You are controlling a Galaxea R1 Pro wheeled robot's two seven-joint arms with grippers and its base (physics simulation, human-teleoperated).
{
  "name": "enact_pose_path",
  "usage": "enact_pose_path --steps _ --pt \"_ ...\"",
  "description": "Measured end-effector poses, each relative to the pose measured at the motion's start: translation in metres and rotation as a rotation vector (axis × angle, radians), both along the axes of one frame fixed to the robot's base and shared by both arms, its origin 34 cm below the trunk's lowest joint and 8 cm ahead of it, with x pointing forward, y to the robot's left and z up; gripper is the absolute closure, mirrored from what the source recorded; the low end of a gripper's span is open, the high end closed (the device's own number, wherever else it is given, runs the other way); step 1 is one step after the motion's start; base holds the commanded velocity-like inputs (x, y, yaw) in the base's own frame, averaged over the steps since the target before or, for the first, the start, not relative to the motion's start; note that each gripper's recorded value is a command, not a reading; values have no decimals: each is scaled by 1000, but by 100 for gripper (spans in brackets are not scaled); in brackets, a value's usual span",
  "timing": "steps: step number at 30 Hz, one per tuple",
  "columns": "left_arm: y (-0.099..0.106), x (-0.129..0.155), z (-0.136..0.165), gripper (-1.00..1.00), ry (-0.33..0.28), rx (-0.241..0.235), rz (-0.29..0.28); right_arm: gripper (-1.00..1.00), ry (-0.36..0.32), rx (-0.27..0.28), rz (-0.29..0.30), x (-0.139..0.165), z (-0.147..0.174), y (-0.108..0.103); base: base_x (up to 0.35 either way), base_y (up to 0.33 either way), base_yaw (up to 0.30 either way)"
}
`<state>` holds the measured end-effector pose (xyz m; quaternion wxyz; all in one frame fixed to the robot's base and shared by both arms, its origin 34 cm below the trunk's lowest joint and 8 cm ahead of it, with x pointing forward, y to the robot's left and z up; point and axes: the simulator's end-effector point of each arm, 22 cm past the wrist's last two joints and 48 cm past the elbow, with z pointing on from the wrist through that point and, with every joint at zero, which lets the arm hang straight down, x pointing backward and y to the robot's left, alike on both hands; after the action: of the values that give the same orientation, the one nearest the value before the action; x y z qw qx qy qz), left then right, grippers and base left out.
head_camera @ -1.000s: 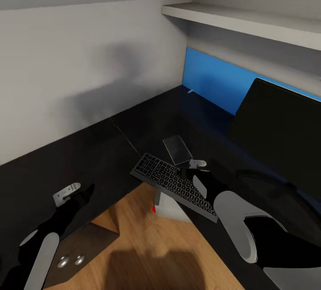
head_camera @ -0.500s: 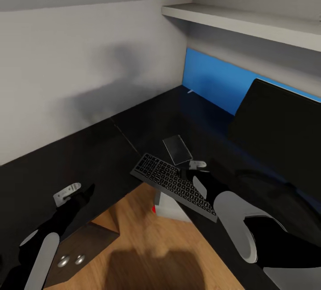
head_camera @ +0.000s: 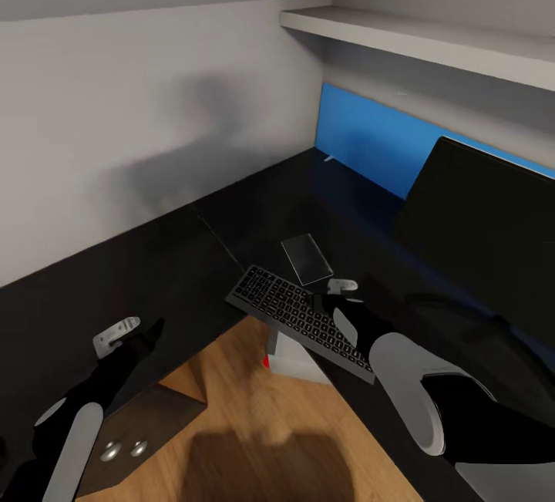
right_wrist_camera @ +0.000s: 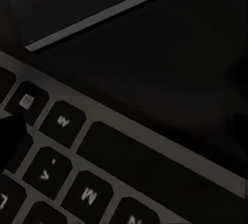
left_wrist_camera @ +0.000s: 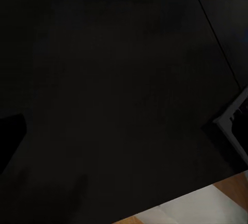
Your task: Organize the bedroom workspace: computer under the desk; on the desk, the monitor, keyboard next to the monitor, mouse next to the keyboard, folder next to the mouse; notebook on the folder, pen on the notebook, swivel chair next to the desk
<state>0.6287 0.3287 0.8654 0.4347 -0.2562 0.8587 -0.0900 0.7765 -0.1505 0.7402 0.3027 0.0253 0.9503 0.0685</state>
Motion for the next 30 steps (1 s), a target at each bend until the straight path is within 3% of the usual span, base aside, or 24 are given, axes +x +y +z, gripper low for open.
enact_pose_path --steps 30 --pt "1 0 -1 -100 2 3 0 -100 -27 5 -11 2 2 -2 0 0 0"
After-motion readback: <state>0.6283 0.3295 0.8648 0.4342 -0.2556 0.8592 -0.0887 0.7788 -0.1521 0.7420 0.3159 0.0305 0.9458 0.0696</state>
